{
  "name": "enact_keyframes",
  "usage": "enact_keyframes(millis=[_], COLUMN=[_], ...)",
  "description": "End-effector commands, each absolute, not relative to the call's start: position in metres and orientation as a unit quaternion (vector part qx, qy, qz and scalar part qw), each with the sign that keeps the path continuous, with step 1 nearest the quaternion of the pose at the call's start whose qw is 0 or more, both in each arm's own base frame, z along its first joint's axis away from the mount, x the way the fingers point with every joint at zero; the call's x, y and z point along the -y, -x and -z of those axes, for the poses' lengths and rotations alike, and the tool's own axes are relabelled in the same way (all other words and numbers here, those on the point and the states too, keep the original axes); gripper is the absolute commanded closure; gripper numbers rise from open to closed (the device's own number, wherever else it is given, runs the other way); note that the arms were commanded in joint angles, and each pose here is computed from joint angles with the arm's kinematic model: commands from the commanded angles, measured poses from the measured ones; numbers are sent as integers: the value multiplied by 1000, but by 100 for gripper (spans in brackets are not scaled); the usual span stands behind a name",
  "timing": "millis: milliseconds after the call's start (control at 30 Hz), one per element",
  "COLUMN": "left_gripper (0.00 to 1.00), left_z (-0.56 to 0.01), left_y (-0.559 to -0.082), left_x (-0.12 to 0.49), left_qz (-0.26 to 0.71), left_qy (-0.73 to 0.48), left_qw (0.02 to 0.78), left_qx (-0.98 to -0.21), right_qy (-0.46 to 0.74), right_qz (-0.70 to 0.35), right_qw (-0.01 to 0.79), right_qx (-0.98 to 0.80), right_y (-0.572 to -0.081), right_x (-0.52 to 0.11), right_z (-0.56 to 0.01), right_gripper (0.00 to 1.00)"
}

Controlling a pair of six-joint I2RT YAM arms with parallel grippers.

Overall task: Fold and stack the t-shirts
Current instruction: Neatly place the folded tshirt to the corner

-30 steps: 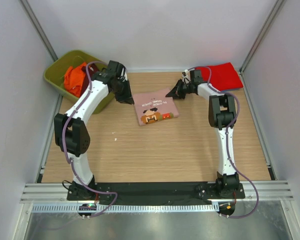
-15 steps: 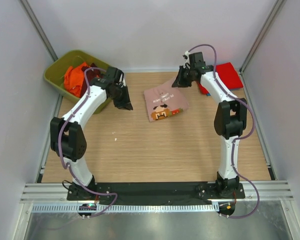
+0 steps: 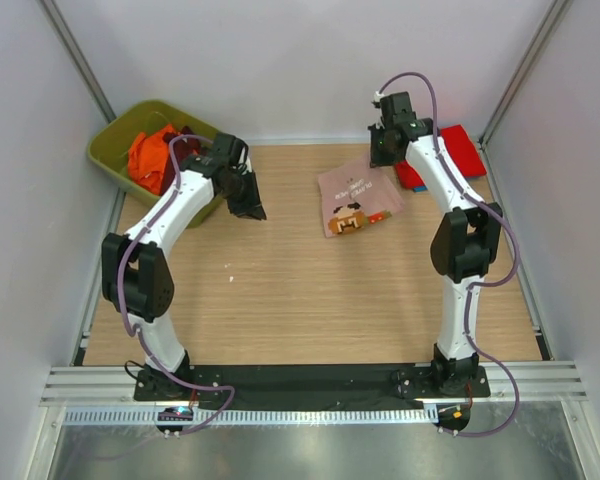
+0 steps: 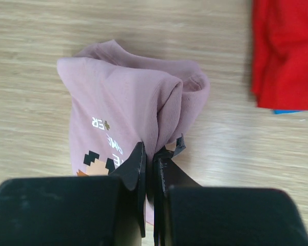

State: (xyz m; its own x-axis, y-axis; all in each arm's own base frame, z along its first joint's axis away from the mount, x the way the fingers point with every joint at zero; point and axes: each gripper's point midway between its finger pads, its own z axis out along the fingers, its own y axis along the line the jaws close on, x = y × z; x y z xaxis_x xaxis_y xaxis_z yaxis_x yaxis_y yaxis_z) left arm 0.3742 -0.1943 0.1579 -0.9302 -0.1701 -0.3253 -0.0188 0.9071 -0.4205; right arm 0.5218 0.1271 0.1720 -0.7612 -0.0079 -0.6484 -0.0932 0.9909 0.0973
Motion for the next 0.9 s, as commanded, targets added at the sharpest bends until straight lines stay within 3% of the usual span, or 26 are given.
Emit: enact_keyframes(millis=[0, 533, 867], left_gripper=[84, 85, 85], left_z=[-175, -149, -152], left_y=[-387, -373, -375], left_x=[202, 210, 218], left_qz=[235, 235, 242], left_qy=[46, 34, 27], left_qw=[202, 166, 163], left_qx=[-950, -957, -956], right_qy=[41, 52, 42], right_qz=[0, 39, 48], right_qw=[422, 512, 526], right_qx=[-906, -856, -848], right_y=[-536, -574, -582], right_x=[-94, -22, -8], right_z=[-243, -316, -323], right_gripper=[99, 99, 99])
